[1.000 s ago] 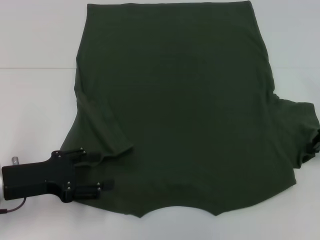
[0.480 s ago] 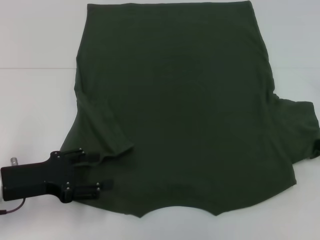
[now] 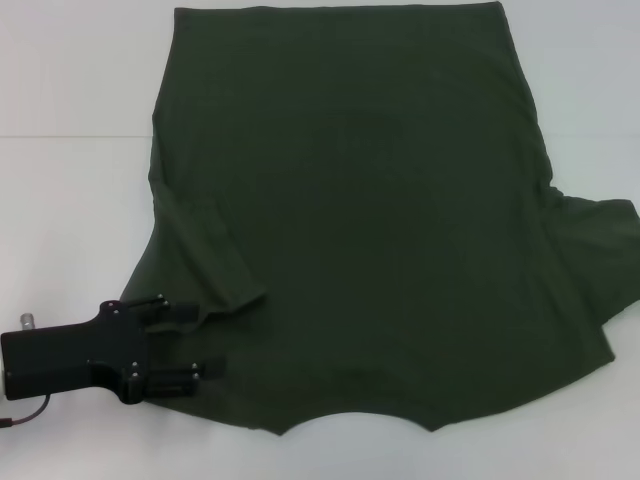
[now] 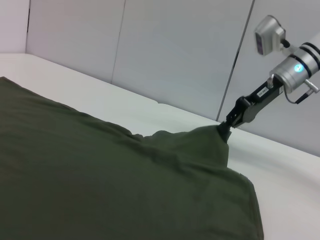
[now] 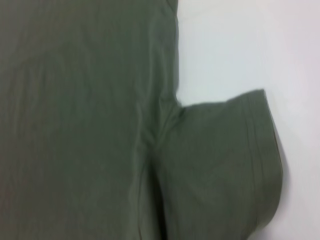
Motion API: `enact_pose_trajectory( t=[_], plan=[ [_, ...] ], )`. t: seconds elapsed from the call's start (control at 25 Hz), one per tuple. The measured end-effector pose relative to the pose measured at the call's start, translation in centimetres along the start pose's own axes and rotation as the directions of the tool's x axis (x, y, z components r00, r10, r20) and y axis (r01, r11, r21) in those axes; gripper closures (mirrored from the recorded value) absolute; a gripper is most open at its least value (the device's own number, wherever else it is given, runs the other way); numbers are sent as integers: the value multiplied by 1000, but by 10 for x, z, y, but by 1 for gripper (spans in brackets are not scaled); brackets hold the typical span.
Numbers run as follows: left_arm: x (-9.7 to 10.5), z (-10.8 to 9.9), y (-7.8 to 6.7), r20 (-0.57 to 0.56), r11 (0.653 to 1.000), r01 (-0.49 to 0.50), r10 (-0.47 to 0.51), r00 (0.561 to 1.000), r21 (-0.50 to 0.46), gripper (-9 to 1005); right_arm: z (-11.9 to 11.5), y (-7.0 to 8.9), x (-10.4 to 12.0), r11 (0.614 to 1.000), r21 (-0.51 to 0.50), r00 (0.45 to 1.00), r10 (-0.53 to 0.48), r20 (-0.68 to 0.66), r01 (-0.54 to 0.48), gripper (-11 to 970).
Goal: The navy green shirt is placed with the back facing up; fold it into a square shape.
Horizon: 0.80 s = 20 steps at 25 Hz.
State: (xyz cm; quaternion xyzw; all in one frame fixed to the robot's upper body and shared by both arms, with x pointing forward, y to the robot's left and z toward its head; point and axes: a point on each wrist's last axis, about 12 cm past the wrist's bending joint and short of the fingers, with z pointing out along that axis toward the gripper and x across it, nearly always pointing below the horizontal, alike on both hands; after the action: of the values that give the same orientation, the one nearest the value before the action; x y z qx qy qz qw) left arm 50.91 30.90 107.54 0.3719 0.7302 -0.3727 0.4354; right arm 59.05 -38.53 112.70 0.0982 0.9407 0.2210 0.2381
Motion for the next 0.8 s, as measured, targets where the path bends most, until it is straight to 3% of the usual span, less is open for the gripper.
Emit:
enact_pose_trajectory(
  t=[0.36, 0.8],
  plan=[
    [0, -2, 1, -1, 1000, 7, -7, 1000, -3, 136, -17, 5, -10, 998, -66, 998, -8, 68, 12, 904],
    [1, -3, 0, -5, 1000, 20, -20, 1000, 0, 136, -15, 23, -21, 994, -90, 995, -62, 81, 69, 885]
  ],
)
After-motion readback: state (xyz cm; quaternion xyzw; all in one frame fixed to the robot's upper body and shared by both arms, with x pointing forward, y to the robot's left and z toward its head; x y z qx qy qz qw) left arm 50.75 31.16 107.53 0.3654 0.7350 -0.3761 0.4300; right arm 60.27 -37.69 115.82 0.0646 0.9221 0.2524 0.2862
